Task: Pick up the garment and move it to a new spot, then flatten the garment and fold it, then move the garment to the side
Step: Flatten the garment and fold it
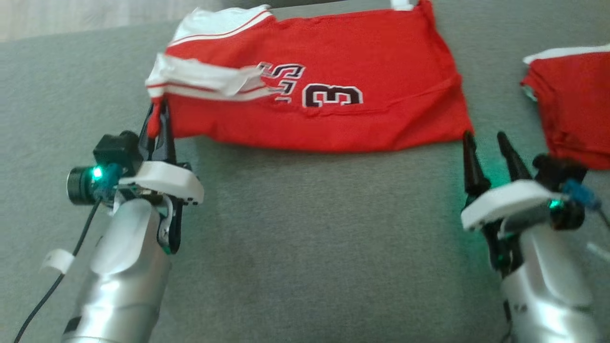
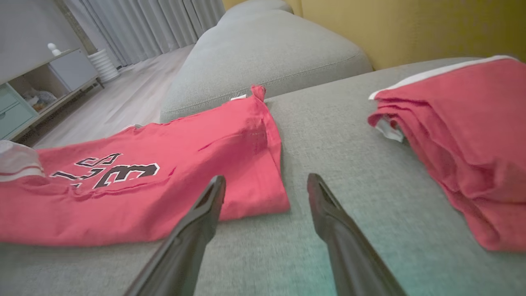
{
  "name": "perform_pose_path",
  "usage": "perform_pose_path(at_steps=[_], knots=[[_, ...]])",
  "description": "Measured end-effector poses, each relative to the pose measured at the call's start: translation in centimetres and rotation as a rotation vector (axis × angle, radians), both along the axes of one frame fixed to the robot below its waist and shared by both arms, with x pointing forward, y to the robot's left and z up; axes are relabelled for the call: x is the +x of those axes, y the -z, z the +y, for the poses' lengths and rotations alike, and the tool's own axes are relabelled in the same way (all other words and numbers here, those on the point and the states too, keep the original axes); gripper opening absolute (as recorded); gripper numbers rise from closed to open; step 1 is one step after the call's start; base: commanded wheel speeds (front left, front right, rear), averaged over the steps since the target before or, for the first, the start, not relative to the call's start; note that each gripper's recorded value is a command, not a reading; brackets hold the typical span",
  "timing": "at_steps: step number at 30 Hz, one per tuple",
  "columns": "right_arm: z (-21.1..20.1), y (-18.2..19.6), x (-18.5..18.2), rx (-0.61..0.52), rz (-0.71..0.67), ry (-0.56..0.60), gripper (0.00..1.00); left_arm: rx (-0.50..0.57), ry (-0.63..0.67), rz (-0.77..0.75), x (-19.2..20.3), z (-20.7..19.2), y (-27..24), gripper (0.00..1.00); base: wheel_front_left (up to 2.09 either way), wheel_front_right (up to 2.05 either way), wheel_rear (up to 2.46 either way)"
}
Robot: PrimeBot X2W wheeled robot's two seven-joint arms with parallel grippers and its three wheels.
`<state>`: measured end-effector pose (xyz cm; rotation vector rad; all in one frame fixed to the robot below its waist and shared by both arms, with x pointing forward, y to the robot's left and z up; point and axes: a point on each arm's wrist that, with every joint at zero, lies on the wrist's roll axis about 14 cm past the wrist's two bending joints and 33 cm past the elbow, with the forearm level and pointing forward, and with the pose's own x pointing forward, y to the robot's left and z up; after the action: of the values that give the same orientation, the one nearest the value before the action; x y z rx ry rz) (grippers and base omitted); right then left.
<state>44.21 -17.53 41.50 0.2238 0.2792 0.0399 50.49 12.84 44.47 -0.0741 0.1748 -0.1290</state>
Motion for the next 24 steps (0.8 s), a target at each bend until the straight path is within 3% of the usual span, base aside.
perform_pose_path(at_steps=[6,15,16,17,24], knots=[[0.0,1.5,3.0,-0.009,0.119,-0.002,1.00,0.014,0.015,-0.004,-1.4,0.3,0.4,0.00,0.00,0.00,0.00],[1.5,4.8,4.1,-0.072,0.305,-0.073,1.00,0.021,0.031,0.016,-2.2,0.0,1.3,0.00,0.00,0.00,0.00],[1.5,4.7,4.4,-0.080,0.309,-0.080,0.85,0.021,0.031,0.017,-2.2,0.0,1.3,0.00,0.00,0.00,0.00],[1.6,4.6,4.6,-0.091,0.312,-0.087,0.00,0.021,0.032,0.019,-2.3,0.0,1.4,0.00,0.00,0.00,0.00],[1.4,4.0,4.3,-0.119,0.289,-0.088,0.00,0.039,0.024,0.028,-2.7,0.3,1.2,0.00,0.00,0.00,0.00]])
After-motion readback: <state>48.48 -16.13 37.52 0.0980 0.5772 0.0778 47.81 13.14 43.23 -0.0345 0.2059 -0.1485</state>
